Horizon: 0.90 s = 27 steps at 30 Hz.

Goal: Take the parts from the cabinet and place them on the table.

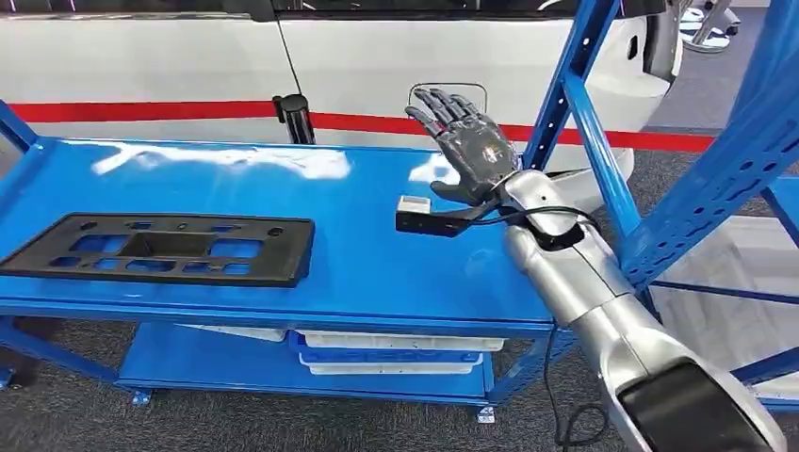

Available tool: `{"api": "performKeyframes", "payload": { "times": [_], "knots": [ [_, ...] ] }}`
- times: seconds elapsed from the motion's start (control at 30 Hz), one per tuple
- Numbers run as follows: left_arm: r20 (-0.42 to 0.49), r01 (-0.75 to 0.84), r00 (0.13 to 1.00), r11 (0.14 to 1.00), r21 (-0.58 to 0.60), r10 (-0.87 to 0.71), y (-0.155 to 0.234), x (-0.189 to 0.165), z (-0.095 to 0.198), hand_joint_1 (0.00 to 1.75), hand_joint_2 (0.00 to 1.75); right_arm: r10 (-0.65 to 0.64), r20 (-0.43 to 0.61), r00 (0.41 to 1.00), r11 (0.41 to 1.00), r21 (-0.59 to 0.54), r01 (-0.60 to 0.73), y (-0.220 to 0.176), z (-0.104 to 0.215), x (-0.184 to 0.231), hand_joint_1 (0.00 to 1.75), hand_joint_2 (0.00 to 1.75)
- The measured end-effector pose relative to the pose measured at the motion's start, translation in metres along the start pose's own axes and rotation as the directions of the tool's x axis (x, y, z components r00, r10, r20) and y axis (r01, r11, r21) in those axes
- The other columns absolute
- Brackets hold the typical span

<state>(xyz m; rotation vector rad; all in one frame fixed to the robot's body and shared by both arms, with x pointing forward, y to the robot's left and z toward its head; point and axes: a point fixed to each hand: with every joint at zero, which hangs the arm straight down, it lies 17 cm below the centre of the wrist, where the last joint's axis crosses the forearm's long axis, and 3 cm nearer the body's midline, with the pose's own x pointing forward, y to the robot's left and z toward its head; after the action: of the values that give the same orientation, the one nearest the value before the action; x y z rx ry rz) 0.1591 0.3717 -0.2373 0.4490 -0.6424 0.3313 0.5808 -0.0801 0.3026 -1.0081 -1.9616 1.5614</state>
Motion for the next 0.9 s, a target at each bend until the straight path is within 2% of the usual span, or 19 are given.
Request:
{"api": "performKeyframes", "payload": {
  "times": [0.47,0.8,0.9],
  "knots": [
    [-0.001,0.008,1.0,1.0,-0.014,-0.008,-0.003,0.0,0.0,0.0,1.75,-0.039,0.066,0.997,0.992,0.121,0.031,0.046,0.053,0.006,0.0,1.75],
    [-0.001,0.007,1.0,1.0,-0.014,-0.007,-0.003,0.001,0.0,0.0,1.75,-0.041,0.065,0.997,0.992,0.125,0.032,0.048,0.056,0.005,0.0,1.75],
    [0.0,0.007,1.0,1.0,-0.015,-0.007,-0.004,0.002,-0.001,0.0,1.75,-0.059,0.051,0.997,0.987,0.153,0.05,0.066,0.071,0.002,0.0,1.75]
  ]
}}
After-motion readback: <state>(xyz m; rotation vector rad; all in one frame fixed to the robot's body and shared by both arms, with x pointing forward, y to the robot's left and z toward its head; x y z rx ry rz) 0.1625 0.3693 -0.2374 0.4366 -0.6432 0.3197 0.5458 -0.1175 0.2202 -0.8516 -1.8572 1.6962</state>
